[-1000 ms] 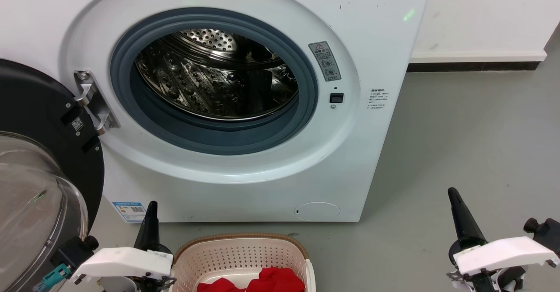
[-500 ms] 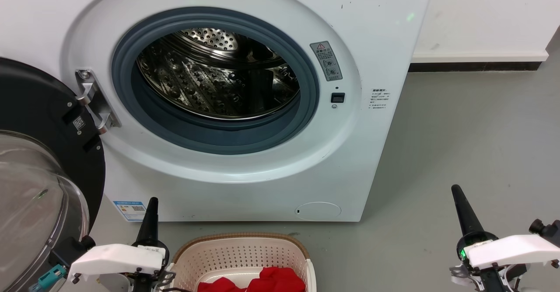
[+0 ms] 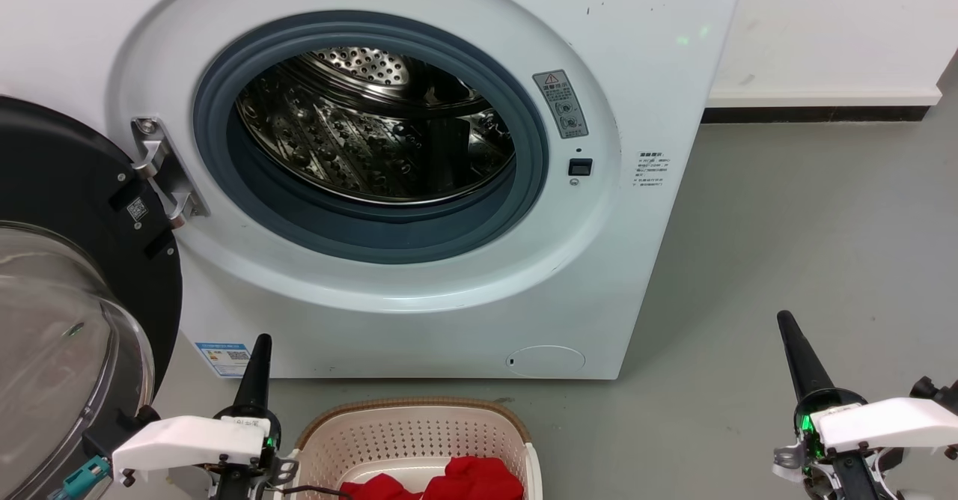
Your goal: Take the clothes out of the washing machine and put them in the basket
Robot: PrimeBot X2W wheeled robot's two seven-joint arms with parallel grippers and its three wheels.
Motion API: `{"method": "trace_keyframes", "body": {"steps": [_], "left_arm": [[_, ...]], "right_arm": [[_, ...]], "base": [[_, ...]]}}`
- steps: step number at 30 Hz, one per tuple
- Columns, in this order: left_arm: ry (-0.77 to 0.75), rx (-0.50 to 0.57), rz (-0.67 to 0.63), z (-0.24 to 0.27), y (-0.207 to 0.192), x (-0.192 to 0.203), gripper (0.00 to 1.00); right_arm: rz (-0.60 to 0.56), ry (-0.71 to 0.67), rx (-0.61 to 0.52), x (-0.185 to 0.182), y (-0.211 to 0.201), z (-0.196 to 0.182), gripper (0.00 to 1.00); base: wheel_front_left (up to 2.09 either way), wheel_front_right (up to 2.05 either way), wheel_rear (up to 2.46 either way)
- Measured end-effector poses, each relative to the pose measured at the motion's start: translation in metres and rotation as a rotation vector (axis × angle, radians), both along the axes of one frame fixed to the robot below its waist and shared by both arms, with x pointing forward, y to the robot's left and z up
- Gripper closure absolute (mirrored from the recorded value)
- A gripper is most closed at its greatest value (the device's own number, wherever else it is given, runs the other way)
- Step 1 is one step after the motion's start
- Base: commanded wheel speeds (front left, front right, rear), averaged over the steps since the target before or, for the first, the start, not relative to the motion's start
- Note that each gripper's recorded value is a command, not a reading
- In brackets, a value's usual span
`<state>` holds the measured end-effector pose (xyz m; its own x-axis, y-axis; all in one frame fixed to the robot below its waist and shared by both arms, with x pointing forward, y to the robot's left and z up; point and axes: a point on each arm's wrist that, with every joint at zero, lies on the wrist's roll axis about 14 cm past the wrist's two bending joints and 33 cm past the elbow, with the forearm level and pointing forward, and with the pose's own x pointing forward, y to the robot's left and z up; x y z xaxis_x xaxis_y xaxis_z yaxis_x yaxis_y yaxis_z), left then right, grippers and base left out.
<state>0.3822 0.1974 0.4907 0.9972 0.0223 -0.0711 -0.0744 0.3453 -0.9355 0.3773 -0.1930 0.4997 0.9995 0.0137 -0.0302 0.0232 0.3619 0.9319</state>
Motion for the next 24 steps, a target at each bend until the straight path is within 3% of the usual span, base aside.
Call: {"method": "trace_keyframes", "body": {"steps": [24], "left_arm": [[-0.033,-0.207,-0.005,0.0073,0.0010,0.0035,1.00]], "right_arm": [[-0.015,-0.007,0.214,0.0057,-0.0045,0.0022,1.00]], "base": [[0.00,0.00,0.00]]}}
